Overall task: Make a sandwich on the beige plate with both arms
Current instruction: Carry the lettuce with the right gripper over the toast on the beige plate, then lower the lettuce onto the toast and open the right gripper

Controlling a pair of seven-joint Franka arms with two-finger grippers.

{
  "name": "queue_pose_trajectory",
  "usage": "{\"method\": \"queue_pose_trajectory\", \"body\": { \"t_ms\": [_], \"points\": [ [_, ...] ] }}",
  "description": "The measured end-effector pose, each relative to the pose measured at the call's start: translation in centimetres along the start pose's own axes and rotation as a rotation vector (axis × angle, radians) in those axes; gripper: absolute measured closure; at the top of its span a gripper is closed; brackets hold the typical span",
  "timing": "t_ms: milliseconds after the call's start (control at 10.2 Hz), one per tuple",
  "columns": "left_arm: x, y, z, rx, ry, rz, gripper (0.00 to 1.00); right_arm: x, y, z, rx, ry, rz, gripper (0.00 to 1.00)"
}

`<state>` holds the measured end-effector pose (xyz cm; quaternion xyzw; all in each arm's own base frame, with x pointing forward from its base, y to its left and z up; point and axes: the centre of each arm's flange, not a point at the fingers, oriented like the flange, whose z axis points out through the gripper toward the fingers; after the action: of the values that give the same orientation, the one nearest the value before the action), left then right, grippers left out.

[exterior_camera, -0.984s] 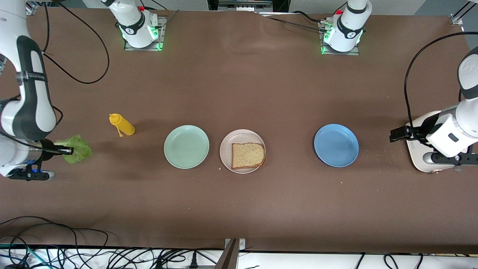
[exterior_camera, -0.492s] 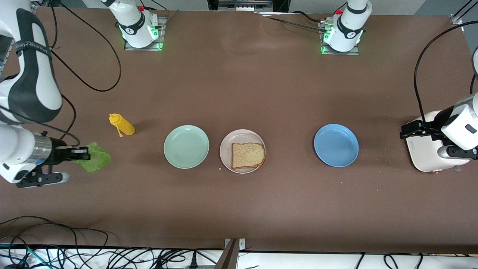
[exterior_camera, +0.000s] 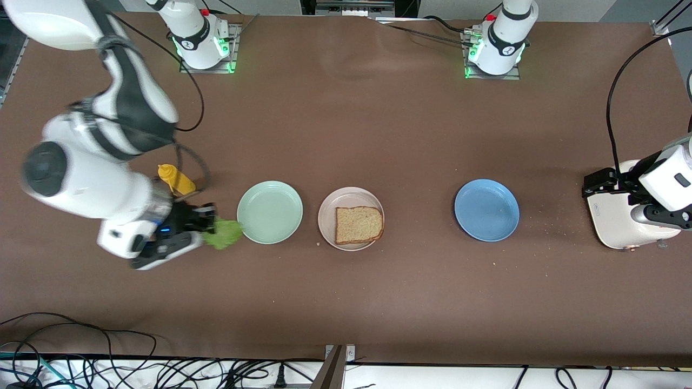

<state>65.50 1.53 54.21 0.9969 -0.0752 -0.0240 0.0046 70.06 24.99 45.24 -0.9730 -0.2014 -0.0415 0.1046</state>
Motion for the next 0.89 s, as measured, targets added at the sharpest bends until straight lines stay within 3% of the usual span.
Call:
{"method": "queue_pose_trajectory", "body": {
  "t_ms": [295, 591, 886],
  "points": [
    [0.0, 0.0, 0.0, 0.000, -0.001, 0.002, 0.00, 1.6, -11.0, 5.9, 0.064, 0.073, -0.016, 0.93],
    [0.0, 0.0, 0.0, 0.000, -0.001, 0.002, 0.00, 1.7, -17.1, 10.5, 0.119, 0.122, -0.074, 0.93],
    [0.0, 0.0, 0.0, 0.000, -0.002, 0.002, 0.00, 1.3, -22.5, 15.8, 0.140, 0.210, -0.132, 0.93]
  ]
}}
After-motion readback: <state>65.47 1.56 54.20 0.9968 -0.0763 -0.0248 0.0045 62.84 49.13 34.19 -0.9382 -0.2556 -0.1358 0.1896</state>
